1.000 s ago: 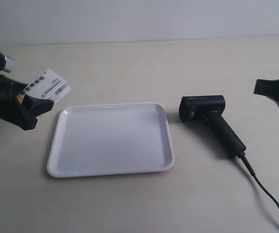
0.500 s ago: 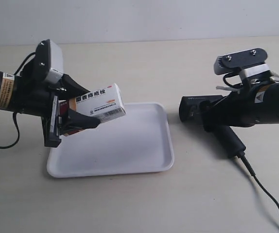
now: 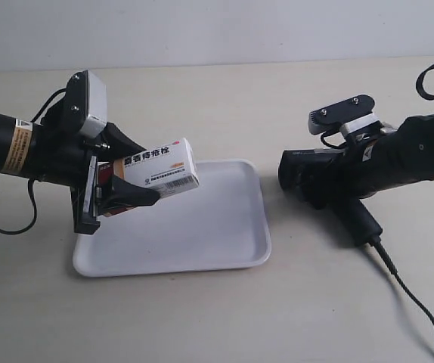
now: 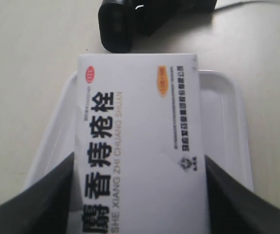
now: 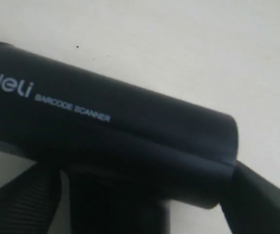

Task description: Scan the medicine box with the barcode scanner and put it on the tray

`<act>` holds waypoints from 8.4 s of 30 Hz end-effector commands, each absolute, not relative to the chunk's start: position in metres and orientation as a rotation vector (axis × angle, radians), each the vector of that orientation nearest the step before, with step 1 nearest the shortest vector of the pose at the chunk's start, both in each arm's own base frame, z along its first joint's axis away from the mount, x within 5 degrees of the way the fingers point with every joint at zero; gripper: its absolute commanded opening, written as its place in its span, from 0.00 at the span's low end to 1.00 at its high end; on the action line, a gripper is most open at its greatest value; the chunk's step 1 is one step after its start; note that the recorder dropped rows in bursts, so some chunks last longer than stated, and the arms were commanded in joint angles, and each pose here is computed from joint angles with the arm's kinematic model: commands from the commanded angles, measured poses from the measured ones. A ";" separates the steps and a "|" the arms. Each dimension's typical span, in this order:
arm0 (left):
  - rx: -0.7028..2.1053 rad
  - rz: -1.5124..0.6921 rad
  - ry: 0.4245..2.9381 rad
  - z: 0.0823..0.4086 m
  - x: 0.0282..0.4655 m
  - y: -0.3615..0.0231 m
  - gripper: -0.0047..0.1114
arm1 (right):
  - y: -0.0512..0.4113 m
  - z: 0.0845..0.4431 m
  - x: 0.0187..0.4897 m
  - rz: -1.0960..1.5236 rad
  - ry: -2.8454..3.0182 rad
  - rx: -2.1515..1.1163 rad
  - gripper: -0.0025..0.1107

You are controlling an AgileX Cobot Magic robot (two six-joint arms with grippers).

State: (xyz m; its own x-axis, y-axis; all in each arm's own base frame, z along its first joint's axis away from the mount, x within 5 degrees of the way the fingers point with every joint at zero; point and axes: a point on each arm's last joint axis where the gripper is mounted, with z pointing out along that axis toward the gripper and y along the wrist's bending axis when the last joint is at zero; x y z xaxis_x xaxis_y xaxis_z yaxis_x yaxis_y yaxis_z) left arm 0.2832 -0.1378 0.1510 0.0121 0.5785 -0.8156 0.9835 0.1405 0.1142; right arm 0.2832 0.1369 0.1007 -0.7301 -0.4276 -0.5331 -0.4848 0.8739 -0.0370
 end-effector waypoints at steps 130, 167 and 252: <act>1.270 -0.481 2.047 0.145 0.295 -0.158 0.94 | 0.137 0.145 0.299 0.158 2.433 -0.604 0.80; 0.233 -0.142 1.551 0.208 0.061 -0.017 0.05 | 0.040 0.289 0.085 0.423 1.610 -0.273 0.02; 0.007 0.055 1.738 0.190 0.055 0.003 0.05 | 0.037 0.198 0.081 0.464 1.732 -0.207 0.02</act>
State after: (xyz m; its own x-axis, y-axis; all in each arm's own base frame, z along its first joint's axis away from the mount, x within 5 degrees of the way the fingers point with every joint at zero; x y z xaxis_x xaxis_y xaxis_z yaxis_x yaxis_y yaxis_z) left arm 0.0556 0.0032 0.1900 -0.1733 0.0386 -0.9841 -0.0345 0.9984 0.0452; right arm 0.0806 0.0376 0.1974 -0.2402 0.1116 -0.9643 -0.3815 0.9026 0.1995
